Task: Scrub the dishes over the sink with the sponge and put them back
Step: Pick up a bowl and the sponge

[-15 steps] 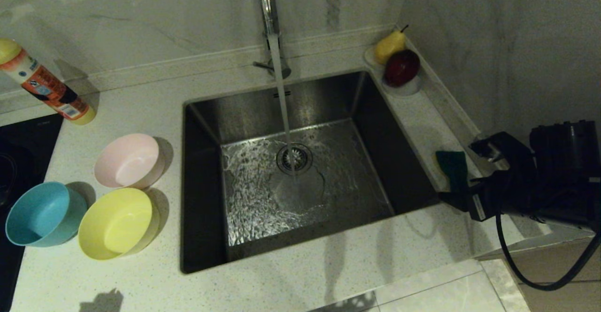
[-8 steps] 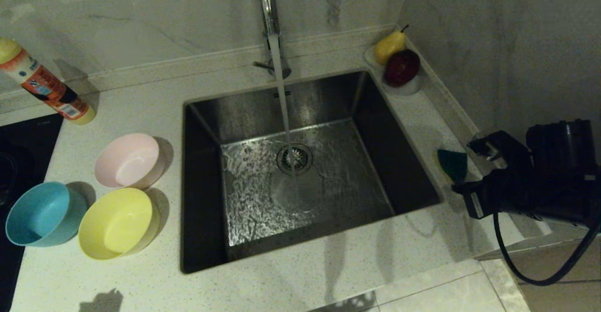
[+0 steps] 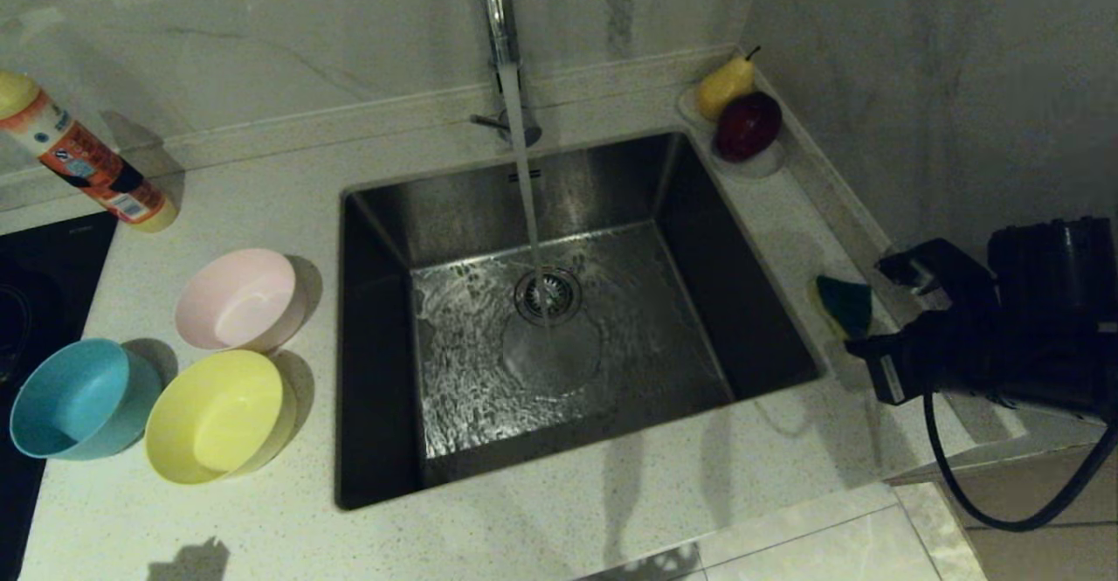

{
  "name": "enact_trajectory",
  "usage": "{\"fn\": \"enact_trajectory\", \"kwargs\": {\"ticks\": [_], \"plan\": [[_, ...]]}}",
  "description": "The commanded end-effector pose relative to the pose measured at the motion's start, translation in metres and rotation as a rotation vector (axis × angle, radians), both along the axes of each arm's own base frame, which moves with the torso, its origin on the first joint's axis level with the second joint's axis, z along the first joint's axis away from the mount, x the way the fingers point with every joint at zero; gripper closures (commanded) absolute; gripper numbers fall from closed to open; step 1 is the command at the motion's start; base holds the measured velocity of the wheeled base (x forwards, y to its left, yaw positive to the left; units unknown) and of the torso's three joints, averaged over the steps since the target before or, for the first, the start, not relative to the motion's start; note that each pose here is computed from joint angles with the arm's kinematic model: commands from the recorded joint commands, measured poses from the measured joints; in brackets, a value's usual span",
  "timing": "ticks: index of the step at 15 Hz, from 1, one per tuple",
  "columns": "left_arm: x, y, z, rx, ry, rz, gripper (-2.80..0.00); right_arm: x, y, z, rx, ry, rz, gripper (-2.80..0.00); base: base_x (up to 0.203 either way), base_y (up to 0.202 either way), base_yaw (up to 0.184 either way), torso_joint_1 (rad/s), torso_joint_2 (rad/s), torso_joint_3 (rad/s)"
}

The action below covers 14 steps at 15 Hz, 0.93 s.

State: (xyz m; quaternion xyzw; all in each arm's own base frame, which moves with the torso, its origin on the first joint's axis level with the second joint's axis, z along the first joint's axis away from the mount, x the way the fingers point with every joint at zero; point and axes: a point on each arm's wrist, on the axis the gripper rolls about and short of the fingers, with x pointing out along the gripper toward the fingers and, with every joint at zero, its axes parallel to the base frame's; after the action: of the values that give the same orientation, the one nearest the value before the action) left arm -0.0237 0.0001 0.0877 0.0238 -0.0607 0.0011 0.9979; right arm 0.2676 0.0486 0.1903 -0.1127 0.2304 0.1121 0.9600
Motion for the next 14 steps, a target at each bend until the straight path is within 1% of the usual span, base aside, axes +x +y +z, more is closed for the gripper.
{"fn": "enact_trajectory", "kwargs": {"ticks": [1,6,8,10,12,14], "plan": [[0.003,0.0,-0.011,0.001,0.039,0.001,0.0,-0.021,-0.001,0.023,0.014,-0.074,0.017,0.0,0.0,0.0,0.0,0.0,0.0,0.0],[0.003,0.0,-0.011,0.0,0.04,0.001,0.0,-0.078,0.01,0.051,0.043,-0.077,0.165,0.0,0.0,0.0,0.0,0.0,0.0,0.0],[0.003,0.0,-0.011,0.0,0.039,0.001,0.0,-0.098,0.018,0.055,0.047,-0.065,0.241,0.0,0.0,0.0,0.0,0.0,0.0,0.0],[0.003,0.0,-0.011,0.001,0.039,0.001,0.0,-0.111,0.024,0.055,0.054,-0.039,0.29,0.0,0.0,0.0,0.0,0.0,0.0,0.0],[0.003,0.0,-0.011,0.001,0.039,0.001,0.0,-0.117,0.023,0.049,0.042,-0.001,0.295,0.0,0.0,0.0,0.0,0.0,0.0,0.0],[0.003,0.0,-0.011,0.001,0.039,0.001,0.0,-0.115,0.021,0.04,0.033,0.031,0.274,0.0,0.0,0.0,0.0,0.0,0.0,0.0]]}}
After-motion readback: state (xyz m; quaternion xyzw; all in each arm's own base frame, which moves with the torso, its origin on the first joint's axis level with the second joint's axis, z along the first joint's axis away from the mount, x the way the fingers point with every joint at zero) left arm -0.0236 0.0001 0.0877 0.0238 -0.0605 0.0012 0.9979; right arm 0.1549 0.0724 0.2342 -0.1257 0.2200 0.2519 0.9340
